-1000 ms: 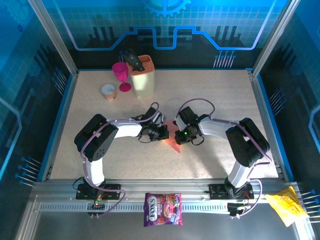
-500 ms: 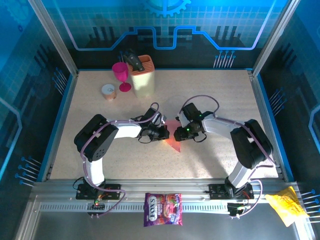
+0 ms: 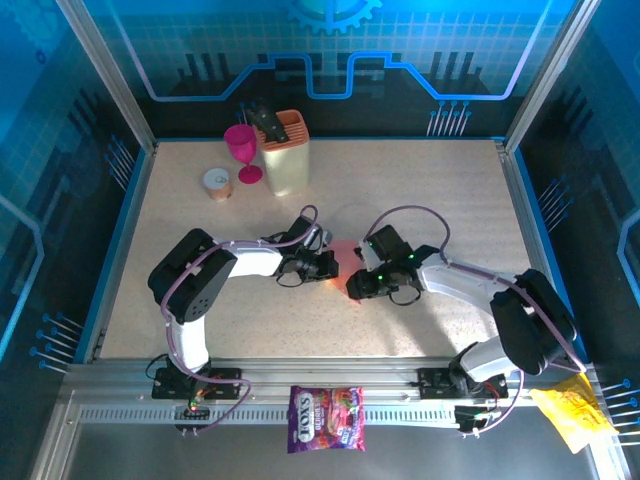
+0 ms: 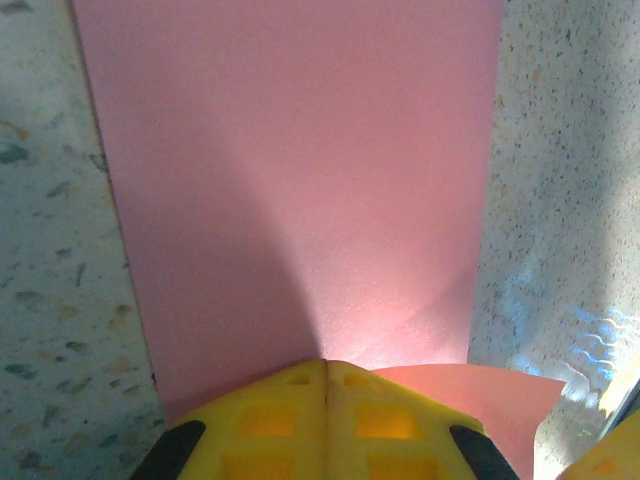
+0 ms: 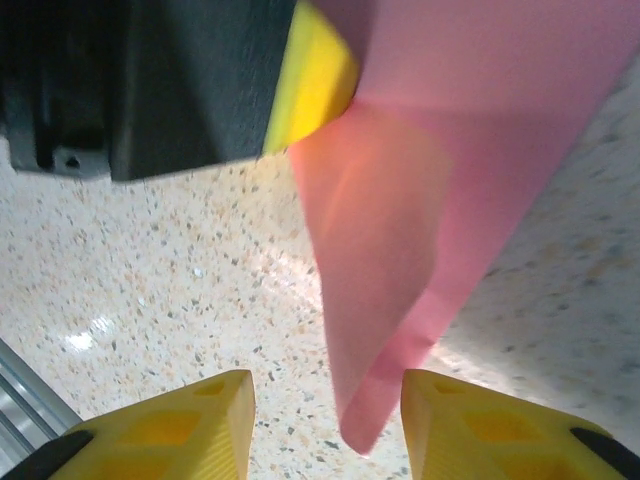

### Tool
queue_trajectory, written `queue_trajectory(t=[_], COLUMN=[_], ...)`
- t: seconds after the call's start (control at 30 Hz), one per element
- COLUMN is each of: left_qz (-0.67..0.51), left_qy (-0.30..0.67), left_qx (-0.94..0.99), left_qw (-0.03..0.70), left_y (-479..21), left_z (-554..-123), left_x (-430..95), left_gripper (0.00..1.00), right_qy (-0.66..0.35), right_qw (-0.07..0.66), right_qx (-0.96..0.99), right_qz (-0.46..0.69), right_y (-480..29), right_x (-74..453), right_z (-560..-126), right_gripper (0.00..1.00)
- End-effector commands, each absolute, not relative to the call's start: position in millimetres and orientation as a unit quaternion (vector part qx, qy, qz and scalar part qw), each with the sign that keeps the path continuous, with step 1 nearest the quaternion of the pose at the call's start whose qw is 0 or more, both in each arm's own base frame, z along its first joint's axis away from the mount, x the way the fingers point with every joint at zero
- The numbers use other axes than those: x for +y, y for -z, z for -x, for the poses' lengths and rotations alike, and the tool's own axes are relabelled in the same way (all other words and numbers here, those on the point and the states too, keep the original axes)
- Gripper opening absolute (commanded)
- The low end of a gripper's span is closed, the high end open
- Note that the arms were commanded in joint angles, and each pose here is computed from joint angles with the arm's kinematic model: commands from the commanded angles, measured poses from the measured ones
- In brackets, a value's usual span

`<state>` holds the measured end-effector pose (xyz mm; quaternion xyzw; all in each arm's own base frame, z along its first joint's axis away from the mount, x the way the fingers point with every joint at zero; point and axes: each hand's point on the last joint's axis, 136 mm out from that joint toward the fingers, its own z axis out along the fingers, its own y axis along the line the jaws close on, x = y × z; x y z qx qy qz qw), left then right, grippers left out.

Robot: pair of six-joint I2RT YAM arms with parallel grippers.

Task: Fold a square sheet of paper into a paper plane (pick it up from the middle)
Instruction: Third fold the triangle at the center of the table.

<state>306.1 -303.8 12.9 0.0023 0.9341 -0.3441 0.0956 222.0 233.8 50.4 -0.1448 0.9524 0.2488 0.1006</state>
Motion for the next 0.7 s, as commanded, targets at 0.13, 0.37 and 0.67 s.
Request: queue_trajectory(t=[0.13,0.37,0.67], left_qz=[0.027,0.027,0.027], left_qy=[0.265,0.265,0.262], left_qx=[0.963,0.963,0.964], left_qw=[0.049,0.047,0.045], left_y=[33.3,35.1,36.9], left_z=[-281.5,-280.6,-279.1], left_x=[-273.2,-272.7,-271.2], left_gripper=[0.00,0.00,0.00], right_qy=[-0.237,-0.236,-0.244], right_qw=[0.091,0.093,0.106], right_qx=[0.957,0.957,0.955], right_qz=[0.138,0.143,0.133], right_y=[-30.1,-31.1,-38.2], right_x=[242.0,244.9,241.5], right_z=[-222.6,-227.5,-231.9], right_gripper=[0.42,0.36,0.31])
